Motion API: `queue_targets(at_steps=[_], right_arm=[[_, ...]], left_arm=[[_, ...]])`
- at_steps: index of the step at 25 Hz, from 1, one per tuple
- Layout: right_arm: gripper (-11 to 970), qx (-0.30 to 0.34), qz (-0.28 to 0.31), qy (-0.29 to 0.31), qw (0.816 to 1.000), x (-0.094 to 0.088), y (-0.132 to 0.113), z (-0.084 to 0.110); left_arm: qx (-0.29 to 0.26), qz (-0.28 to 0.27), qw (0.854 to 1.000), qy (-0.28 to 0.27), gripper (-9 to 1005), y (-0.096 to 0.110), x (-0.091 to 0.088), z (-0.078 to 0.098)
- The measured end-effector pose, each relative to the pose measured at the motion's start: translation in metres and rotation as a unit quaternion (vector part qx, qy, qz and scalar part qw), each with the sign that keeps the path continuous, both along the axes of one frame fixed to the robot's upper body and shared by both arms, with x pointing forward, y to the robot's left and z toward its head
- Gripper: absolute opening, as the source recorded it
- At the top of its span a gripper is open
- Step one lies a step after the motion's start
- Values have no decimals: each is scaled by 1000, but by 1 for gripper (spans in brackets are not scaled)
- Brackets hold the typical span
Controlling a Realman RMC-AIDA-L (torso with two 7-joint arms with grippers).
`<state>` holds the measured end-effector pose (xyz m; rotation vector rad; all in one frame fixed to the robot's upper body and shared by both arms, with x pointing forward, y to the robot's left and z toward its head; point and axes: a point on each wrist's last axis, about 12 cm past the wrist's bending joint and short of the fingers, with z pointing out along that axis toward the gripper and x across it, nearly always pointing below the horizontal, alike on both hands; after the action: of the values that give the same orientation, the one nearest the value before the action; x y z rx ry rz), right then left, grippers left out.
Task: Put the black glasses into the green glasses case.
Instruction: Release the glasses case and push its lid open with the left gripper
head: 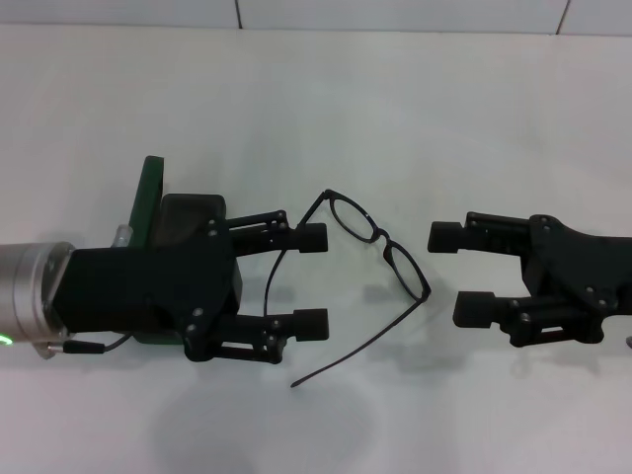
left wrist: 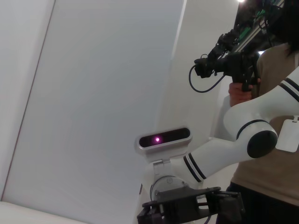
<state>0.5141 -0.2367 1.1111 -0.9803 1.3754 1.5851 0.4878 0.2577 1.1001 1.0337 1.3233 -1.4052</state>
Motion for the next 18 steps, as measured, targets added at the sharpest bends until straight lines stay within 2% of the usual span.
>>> queue_targets(at_steps=[12,15,18], right_arm=[[839,8,-21,-11,1000,2,-2,0],[839,11,-66,-21,998,2,-12,-4],[839,15,-112,-26,993,0,-27,-7]], left_arm=[[-6,11,1000,1,813,1,2,2],[6,34,999,9,809,6,13,13],[80,90,991,55,805,15,30,36]])
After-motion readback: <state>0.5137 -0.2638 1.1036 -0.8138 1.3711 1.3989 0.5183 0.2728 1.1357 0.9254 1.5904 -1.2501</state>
